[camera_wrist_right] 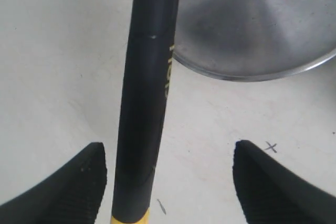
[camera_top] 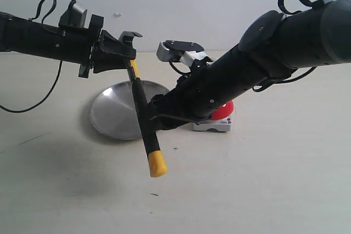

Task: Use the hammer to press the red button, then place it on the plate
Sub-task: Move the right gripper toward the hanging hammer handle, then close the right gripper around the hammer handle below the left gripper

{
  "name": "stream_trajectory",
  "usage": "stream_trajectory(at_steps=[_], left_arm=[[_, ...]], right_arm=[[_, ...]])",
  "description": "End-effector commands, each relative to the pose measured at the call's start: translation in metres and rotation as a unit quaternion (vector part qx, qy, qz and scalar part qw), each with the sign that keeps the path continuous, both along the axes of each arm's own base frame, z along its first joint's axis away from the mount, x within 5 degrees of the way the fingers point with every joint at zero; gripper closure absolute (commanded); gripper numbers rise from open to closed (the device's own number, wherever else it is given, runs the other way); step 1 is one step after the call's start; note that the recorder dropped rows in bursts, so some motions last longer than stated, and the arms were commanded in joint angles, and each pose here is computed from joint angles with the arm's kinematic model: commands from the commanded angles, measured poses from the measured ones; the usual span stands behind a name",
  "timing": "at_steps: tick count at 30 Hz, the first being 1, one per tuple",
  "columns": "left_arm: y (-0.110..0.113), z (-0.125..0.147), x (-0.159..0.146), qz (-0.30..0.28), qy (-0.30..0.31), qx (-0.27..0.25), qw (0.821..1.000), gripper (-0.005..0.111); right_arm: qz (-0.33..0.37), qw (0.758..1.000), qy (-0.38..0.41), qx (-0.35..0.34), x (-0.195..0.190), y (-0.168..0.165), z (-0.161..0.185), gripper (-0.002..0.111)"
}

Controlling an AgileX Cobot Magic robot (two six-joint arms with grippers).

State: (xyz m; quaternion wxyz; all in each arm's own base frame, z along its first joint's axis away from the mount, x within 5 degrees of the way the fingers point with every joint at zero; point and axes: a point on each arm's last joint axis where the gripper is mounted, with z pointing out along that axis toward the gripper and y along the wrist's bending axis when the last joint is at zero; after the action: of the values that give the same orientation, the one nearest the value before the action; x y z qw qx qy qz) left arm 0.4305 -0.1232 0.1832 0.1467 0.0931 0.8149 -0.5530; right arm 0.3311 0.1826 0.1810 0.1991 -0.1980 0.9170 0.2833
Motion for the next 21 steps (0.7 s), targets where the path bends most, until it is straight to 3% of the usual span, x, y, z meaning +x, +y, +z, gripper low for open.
stream_trajectory(at_steps=[1,21], left_arm=[[-0.002,0.019,-0.001,0.005,-0.008,-0.039,0.999,0.107],[-0.002,0.02,0.0,0.008,-0.01,-0.044,0.999,0.107]], right_arm=[[0.012,1.0,0.0,0.01,-0.001,0.003,0.001,0.042],[-0.003,0.999,0.011,0.037,0.005,0.008,0.015,0.042]])
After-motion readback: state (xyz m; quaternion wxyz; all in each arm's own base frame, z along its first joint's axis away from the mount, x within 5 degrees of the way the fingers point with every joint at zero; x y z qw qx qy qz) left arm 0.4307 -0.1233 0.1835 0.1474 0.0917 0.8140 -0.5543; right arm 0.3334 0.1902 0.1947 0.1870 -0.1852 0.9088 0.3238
